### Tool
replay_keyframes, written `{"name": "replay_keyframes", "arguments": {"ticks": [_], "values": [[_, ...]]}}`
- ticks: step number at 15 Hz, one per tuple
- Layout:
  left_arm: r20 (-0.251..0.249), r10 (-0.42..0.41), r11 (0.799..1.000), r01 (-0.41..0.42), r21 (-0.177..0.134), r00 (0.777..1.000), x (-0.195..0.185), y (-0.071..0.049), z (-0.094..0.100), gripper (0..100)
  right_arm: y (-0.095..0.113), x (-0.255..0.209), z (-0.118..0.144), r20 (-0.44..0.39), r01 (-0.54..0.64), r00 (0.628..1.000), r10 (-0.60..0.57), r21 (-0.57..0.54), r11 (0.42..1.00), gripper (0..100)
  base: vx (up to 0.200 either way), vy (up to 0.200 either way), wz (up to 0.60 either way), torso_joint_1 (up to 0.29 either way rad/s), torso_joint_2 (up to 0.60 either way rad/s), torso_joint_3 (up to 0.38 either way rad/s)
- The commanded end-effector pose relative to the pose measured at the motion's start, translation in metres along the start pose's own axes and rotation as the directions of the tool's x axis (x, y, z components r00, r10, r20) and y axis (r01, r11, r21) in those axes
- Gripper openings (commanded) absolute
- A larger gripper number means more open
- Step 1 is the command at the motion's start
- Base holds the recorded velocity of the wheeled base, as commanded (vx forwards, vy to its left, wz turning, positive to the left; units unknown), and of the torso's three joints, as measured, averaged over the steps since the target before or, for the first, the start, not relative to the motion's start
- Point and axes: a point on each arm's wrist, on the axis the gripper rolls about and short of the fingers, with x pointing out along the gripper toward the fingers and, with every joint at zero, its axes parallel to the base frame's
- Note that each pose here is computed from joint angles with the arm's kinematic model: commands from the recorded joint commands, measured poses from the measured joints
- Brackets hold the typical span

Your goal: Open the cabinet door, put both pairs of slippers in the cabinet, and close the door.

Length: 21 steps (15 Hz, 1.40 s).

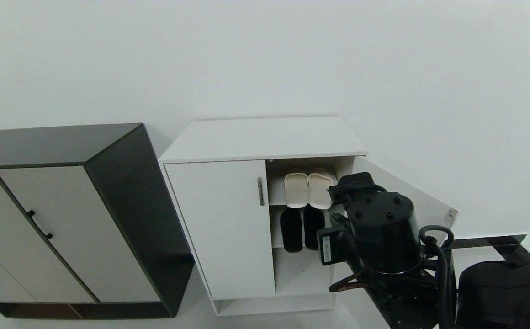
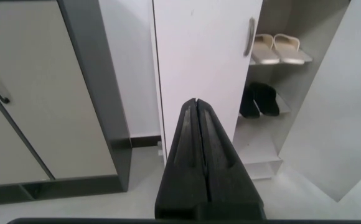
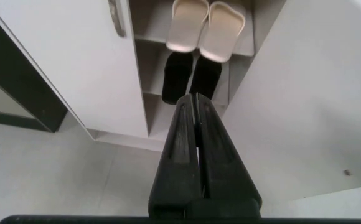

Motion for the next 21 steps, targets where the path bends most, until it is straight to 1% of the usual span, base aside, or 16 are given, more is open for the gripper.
{"name": "replay_keyframes", "arguments": {"ticks": [1,6,8,12,14,15,16,18,20,21], "values": [[0.000,0.000,1.000,0.000,0.000,1.000,0.000,0.000,0.000,0,0.001,0.001,-0.001,-0.002,0.000,1.000,0.000,-0.002,1.000,0,0.000,0.000,0.00,0.227,-0.53,-0.325],[0.000,0.000,1.000,0.000,0.000,1.000,0.000,0.000,0.000,0,0.000,0.000,-0.005,-0.011,0.002,1.000,-0.002,-0.020,1.000,0,0.000,0.000,0.00,0.244,-0.56,-0.322],[0.000,0.000,1.000,0.000,0.000,1.000,0.000,0.000,0.000,0,-0.001,0.000,-0.006,-0.015,0.003,1.000,-0.003,-0.024,1.000,0,0.000,0.000,0.00,0.137,-0.31,-0.168],[0.000,0.000,1.000,0.000,0.000,1.000,0.000,0.000,0.000,0,-0.001,0.003,-0.006,-0.017,0.009,1.000,-0.009,-0.027,1.000,0,0.000,0.000,0.00,0.024,-0.05,-0.030],[0.000,-0.001,1.000,0.001,0.000,1.000,0.000,0.000,0.000,0,-0.002,0.003,-0.006,-0.017,0.012,1.000,-0.012,-0.028,1.000,0,0.000,0.000,-0.60,0.002,-0.01,-0.002],[0.001,-0.011,1.000,0.011,0.024,1.000,0.000,0.000,0.000,0,-0.003,0.004,-0.007,-0.018,0.016,1.000,-0.017,-0.030,0.999,0,0.000,0.000,-0.60,0.002,-0.01,0.007],[0.001,-0.009,1.000,0.009,0.009,1.000,0.000,0.000,0.000,0,-0.004,0.005,-0.006,-0.018,0.021,1.000,-0.021,-0.036,0.999,0,0.000,0.000,-0.60,0.007,0.00,0.002],[0.001,-0.011,1.000,0.011,0.009,1.000,0.000,0.000,0.000,0,-0.010,0.011,-0.004,-0.017,0.044,0.999,-0.045,-0.036,0.998,0,0.000,0.000,-0.60,0.012,0.00,-0.005],[0.001,-0.011,1.000,0.011,0.011,1.000,0.000,0.000,0.000,0,-0.019,0.018,-0.004,-0.020,0.075,0.997,-0.076,-0.041,0.996,0,0.000,0.000,0.00,0.000,0.00,0.000],[0.001,-0.009,1.000,0.009,0.011,1.000,0.000,0.000,0.000,0,-0.023,0.022,-0.002,-0.022,0.068,0.997,-0.069,-0.033,0.997,0,0.000,0.000,0.00,0.000,0.00,0.000]]}}
